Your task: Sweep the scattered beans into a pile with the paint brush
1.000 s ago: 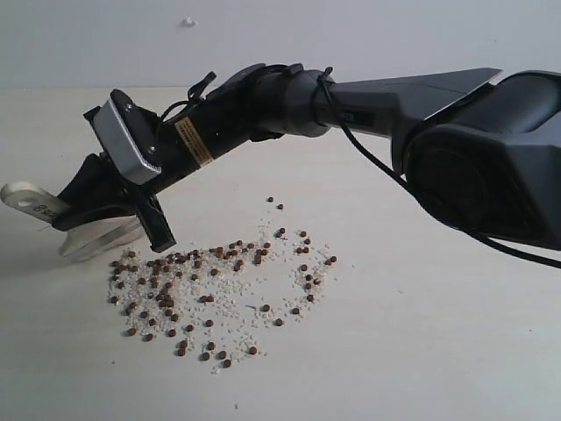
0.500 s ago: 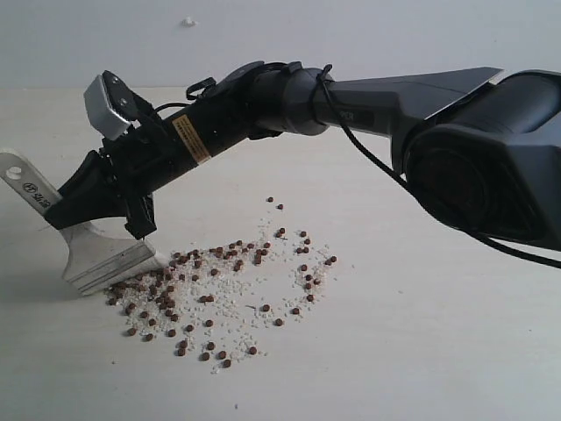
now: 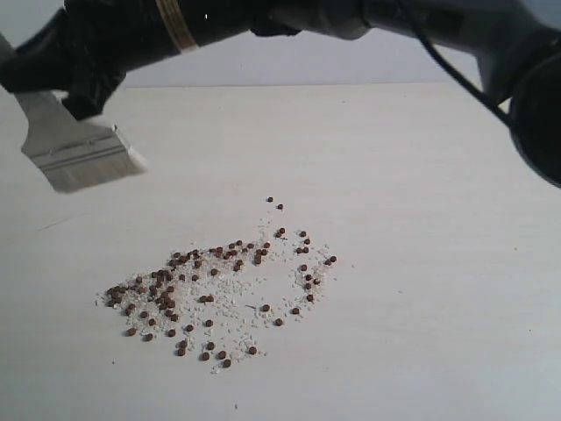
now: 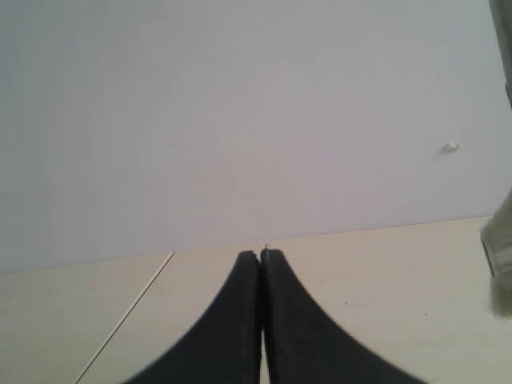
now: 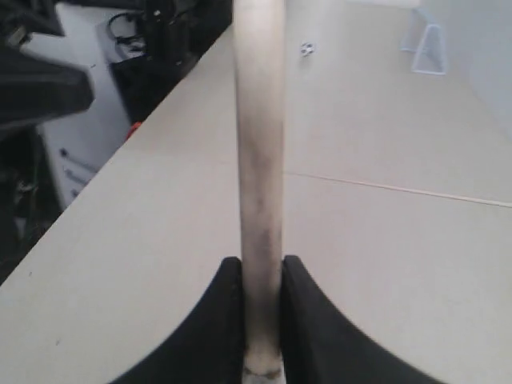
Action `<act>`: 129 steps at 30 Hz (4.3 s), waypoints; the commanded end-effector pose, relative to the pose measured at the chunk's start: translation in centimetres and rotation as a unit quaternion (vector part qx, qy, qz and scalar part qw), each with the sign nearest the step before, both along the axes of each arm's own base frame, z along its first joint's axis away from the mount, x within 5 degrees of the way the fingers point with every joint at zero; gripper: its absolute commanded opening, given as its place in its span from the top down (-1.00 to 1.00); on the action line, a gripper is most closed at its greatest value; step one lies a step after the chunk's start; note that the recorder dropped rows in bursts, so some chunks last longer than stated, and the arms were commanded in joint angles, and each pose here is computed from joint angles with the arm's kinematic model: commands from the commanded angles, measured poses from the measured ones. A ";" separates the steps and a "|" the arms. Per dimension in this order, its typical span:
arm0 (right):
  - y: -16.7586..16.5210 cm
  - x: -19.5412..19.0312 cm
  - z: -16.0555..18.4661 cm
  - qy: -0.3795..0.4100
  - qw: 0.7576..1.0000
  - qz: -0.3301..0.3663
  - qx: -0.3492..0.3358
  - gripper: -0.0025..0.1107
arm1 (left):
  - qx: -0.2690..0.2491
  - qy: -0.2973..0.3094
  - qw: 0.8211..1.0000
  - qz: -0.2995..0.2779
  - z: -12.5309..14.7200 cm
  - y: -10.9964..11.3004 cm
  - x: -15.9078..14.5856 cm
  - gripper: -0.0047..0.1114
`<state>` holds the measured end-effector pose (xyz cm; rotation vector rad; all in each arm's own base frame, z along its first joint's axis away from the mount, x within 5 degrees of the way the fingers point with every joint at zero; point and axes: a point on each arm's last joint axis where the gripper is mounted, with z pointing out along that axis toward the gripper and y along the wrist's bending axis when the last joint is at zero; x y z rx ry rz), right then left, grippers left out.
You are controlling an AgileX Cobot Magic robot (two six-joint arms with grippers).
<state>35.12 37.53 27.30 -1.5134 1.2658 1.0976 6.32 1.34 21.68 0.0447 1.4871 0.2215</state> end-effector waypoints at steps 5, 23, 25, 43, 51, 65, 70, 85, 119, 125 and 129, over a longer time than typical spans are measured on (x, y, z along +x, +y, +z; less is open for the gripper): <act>-0.1 0.9 5.4 0.102 0.969 -0.216 0.060 0.96 | -0.002 -0.001 1.000 0.000 -0.1 0.0 0.0 0.92; 4.1 -7.5 2.2 0.032 0.740 -0.666 0.086 0.96 | -0.002 -0.001 1.000 0.000 -0.1 0.0 0.0 0.92; 5.0 -9.0 0.9 0.078 0.740 -0.661 0.094 0.96 | -0.002 -0.001 1.000 0.000 -0.1 0.0 0.0 0.92; 8.5 -19.9 -9.1 0.037 0.780 -0.623 0.043 0.96 | -0.002 -0.001 1.000 0.000 -0.1 0.0 0.0 0.92; 10.9 -19.2 -11.3 0.043 0.765 -0.640 0.060 0.96 | -0.002 -0.001 1.000 0.000 -0.1 0.0 0.0 0.92; 8.7 -17.5 -13.2 0.073 0.682 -0.727 0.029 0.96 | -0.002 -0.001 1.000 0.000 -0.1 0.0 0.0 0.92; 8.4 -17.4 -13.0 0.053 0.675 -0.735 0.025 0.96 | -0.002 -0.001 1.000 0.000 -0.1 0.0 0.0 0.92; 4.9 -15.7 -13.8 0.028 0.656 -0.754 -0.009 0.96 | -0.002 -0.001 1.000 0.000 -0.1 0.0 0.0 0.92; 3.3 -14.6 -8.8 -0.030 0.700 -0.713 0.043 0.96 | -0.002 -0.001 1.000 0.000 -0.1 0.0 0.0 0.92; 4.3 -12.4 -9.1 -0.012 0.699 -0.713 0.054 0.96 | -0.002 -0.001 1.000 0.000 -0.1 0.0 0.0 0.92; 4.3 -11.2 -10.7 0.007 0.692 -0.721 0.036 0.96 | -0.002 -0.001 1.000 0.000 -0.1 0.0 0.0 0.92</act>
